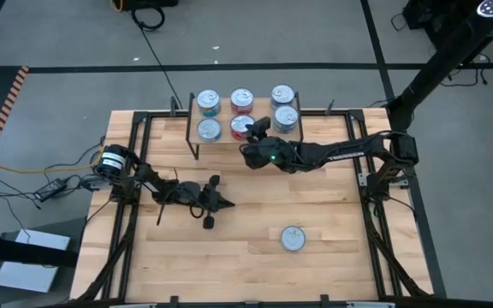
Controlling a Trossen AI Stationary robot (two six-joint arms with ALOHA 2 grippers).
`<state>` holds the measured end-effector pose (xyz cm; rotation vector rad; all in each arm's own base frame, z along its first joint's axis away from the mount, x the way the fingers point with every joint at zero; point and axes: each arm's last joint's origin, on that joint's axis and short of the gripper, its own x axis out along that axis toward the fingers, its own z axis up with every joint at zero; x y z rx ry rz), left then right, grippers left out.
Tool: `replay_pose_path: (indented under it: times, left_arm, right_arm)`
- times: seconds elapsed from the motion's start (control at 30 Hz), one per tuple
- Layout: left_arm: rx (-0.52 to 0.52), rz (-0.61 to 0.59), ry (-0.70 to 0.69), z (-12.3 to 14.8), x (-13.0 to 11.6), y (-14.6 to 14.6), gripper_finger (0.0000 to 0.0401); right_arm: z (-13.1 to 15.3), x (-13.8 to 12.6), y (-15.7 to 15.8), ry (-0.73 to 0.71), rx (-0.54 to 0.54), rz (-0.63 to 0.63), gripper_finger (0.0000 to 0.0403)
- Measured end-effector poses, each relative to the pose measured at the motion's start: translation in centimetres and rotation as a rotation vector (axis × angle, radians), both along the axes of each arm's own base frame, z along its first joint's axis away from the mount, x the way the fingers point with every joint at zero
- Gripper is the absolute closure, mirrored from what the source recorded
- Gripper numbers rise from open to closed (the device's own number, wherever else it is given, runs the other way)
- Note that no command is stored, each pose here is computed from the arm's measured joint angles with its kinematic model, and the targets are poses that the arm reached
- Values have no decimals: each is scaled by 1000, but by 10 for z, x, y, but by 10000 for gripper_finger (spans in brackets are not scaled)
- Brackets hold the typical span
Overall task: Stack canned seafood by type on shelf
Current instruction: Stack the red tuna can on top of the other red tuna can on the shelf
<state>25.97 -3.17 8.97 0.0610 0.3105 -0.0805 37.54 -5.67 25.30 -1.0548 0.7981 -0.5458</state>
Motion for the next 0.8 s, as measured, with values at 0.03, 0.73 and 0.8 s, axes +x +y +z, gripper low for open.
replay_pose_path:
  times: [0.03, 0.73, 0.8]
  left_arm:
    - [0, 0, -1, 0, 0, 0, 401]
    - [-15, -21, -2, 0, 0, -1, 401]
    - [-15, -21, -2, 0, 0, -1, 401]
  right_arm:
    - [3, 1, 0, -14, 15, -6, 155]
    - [16, 2, -17, -104, 291, 5, 139]
    - [15, 1, -21, -126, 330, 6, 139]
